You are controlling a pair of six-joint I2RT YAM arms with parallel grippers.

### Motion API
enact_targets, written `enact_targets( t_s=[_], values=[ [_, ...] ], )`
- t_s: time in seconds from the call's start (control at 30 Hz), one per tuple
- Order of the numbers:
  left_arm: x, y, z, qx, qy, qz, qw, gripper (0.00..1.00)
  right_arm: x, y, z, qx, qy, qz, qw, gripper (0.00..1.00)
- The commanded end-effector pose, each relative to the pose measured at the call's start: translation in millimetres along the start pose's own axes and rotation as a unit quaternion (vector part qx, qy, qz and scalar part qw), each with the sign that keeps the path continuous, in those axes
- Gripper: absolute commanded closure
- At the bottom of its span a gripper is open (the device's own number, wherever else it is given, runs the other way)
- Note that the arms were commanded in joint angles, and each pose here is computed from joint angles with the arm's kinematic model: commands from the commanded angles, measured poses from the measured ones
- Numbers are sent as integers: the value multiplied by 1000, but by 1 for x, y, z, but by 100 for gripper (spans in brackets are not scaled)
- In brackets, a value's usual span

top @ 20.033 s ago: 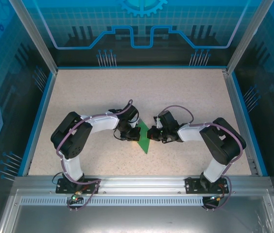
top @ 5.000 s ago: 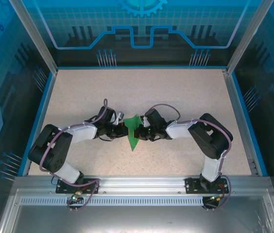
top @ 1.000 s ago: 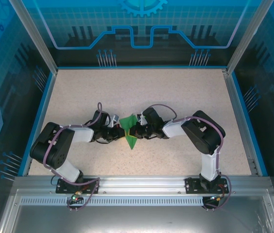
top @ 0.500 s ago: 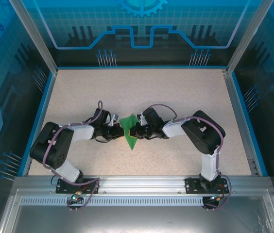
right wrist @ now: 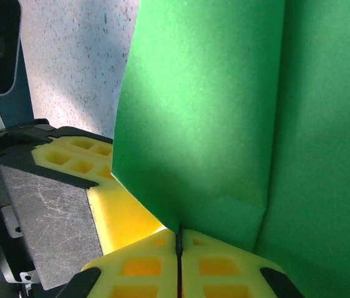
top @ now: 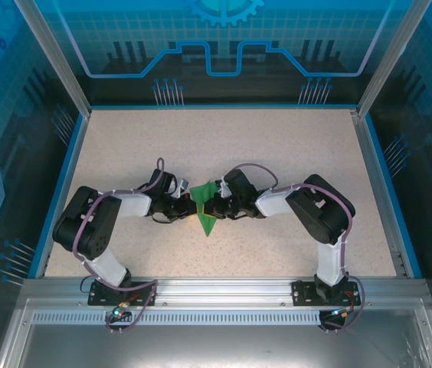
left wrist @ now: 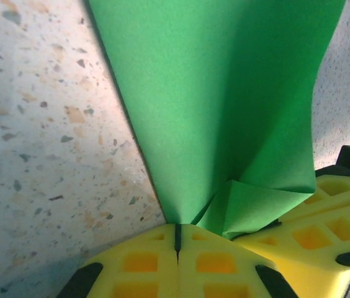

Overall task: Fold a paper plane with a square sheet of paper (pick it up from the middle)
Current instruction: Fourth fold the wing at the center of the table.

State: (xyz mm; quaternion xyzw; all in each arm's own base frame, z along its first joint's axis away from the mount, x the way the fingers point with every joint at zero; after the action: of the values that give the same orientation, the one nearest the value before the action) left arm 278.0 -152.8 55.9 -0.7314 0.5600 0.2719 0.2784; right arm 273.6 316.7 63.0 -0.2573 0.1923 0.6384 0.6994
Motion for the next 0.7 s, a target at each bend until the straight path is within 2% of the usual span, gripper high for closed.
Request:
enact_targets(
  t_s=[0.0,0.67],
  values=[
    [5,-2,7,6,-9,6,1000,100,2,0,11,-17,-5,3,1000,93],
    [6,2,10,-4,0,3,1000,100,12,2,3,-10,4,16,1000,93]
  ],
)
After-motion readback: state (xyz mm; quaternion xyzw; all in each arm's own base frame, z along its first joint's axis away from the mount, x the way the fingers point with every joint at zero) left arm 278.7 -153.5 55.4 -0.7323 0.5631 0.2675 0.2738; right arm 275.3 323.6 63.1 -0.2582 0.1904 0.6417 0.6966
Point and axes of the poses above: each hand's point on the last joint's axis, 136 mm out from that joint toward the fingers, its own x axis out along the fingers, its own z axis along the line the jaws close on, y = z × x, the point moved 6 cm from there along -x, back along the fingers, and after that the axes turned 1 degree about -x, right-handed, at the moved point
